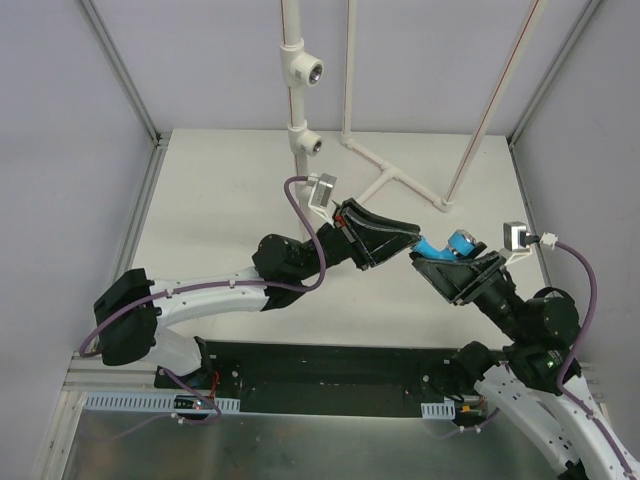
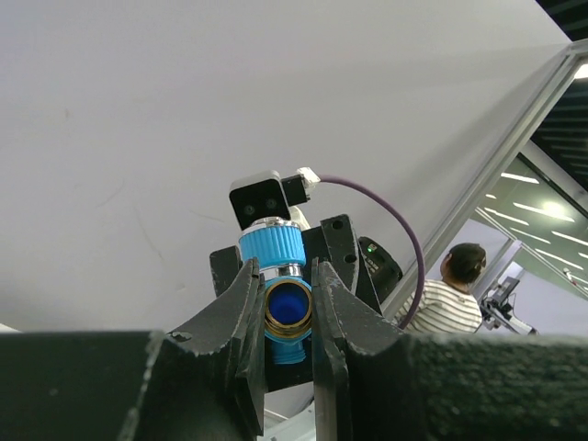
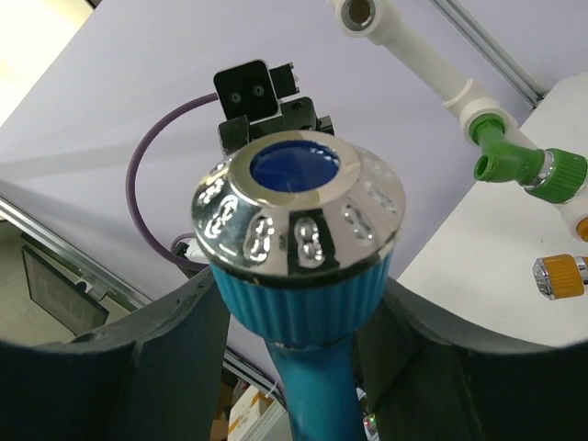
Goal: Install the water faucets
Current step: Adjust the water faucet.
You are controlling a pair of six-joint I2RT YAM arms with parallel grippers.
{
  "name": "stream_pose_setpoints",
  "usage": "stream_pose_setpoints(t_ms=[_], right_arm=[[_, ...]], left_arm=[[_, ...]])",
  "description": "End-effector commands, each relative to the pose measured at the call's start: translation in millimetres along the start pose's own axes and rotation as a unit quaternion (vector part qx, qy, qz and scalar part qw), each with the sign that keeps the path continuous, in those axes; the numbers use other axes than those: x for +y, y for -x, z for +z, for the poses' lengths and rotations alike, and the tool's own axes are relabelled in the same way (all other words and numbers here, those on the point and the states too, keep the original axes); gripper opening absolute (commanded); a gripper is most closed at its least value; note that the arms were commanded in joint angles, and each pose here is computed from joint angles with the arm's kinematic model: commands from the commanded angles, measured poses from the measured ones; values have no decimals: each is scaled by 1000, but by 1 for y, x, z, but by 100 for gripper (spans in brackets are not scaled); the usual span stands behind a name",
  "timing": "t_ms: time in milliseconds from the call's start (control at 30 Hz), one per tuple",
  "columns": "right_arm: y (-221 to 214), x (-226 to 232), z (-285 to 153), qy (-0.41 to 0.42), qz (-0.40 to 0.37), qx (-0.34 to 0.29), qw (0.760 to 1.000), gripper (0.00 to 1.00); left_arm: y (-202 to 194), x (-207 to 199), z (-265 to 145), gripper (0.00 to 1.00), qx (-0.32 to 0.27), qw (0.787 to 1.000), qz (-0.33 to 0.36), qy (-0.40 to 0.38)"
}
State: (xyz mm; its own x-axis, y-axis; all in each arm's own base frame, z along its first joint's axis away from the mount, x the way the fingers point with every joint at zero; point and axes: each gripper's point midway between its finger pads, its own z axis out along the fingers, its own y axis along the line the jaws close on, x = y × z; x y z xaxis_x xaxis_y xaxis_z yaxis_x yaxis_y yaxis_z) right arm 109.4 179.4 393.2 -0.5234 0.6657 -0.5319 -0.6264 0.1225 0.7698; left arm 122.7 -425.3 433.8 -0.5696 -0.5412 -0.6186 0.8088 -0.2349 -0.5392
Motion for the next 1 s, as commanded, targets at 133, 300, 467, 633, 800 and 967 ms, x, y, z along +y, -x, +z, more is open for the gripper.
stream_pose_setpoints(t_ms=[133,300,467,633,800,967], right_arm=[[16,17,-2,5,-33,-21,999,61],[16,15,-9,-15,-58,-12,998,61],[12,12,-14,-21,-64,-4,998,61],[9,8,-14,-25,-59,1,998,61],[8,15,-13,-10,-53,4,999,61],[3,20,-10,7,-44,19,999,60]], left_arm=[[-9,-34,-10,0,37,998,-14,-46],[-3,-39,-17,0,37,999,-12,-37],[2,-43,-21,0,35,999,-4,-32],[5,-45,-22,0,31,999,-1,-31],[5,-45,-22,0,29,999,-3,-34],[3,-41,-21,0,28,999,-2,-29]])
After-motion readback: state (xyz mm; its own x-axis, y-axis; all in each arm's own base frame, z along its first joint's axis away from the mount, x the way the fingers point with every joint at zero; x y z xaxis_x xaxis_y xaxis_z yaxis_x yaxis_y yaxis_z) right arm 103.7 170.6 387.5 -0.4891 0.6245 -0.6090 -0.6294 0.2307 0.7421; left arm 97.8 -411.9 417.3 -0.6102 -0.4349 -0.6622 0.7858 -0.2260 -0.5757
